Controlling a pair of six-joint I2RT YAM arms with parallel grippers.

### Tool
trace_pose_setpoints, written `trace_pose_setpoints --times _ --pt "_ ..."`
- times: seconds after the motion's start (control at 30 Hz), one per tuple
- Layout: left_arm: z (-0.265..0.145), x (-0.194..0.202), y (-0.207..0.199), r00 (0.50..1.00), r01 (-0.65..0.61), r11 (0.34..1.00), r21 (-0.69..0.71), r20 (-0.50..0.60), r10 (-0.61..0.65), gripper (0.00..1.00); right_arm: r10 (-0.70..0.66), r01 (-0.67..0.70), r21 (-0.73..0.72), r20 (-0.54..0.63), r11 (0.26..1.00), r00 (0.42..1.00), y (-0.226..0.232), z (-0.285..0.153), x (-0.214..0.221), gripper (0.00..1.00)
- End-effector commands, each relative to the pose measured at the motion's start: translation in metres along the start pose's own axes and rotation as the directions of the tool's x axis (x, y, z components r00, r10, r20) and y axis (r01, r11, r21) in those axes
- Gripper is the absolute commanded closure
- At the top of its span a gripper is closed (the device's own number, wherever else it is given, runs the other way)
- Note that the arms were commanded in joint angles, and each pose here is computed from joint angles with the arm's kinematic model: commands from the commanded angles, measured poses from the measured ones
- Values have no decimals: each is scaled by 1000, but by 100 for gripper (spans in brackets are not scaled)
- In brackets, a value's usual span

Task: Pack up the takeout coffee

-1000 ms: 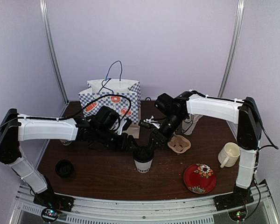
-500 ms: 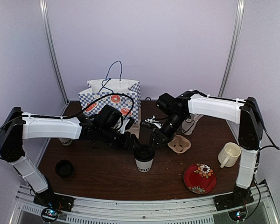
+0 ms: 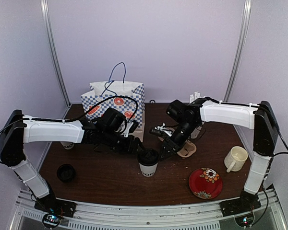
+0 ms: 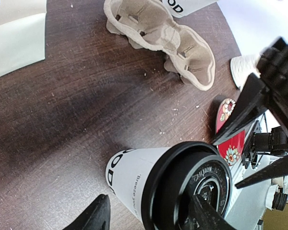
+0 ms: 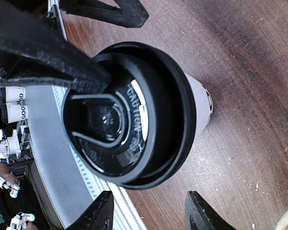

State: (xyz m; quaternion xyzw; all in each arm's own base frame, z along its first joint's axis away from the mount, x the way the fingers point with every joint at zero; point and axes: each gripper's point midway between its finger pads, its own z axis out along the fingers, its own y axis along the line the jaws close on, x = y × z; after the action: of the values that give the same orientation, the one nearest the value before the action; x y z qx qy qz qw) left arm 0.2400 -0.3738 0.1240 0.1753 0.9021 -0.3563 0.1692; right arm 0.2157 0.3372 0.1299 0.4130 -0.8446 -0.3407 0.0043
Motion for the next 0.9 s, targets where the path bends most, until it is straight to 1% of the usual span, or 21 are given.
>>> trace_pose_setpoints --times 0.0,0.3,0.43,0.57,0.63,0.73,0.87 --pt "14 31 26 996 3 996 -91 -92 -11 42 3 -3 -59 12 998 1000 1 8 -7 46" --pt "15 33 26 996 3 996 -91 -91 -12 42 81 -81 -57 -1 995 997 -16 19 -10 44" --pt "16 37 29 995 6 995 -98 -98 -16 42 131 -131 14 -25 991 991 -38 26 -6 45" --pt "15 43 39 994 20 991 -135 -104 -35 43 182 -170 168 -56 971 982 -72 29 3 46" --pt "15 46 43 993 26 988 -150 -109 -42 43 206 -187 211 -73 959 976 -84 31 8 46" --pt "14 53 53 990 38 980 -197 -126 -63 43 214 -188 243 -87 952 973 -95 32 9 47" --pt "10 57 59 989 39 973 -227 -130 -70 43 192 -175 208 -64 962 979 -88 24 -3 47"
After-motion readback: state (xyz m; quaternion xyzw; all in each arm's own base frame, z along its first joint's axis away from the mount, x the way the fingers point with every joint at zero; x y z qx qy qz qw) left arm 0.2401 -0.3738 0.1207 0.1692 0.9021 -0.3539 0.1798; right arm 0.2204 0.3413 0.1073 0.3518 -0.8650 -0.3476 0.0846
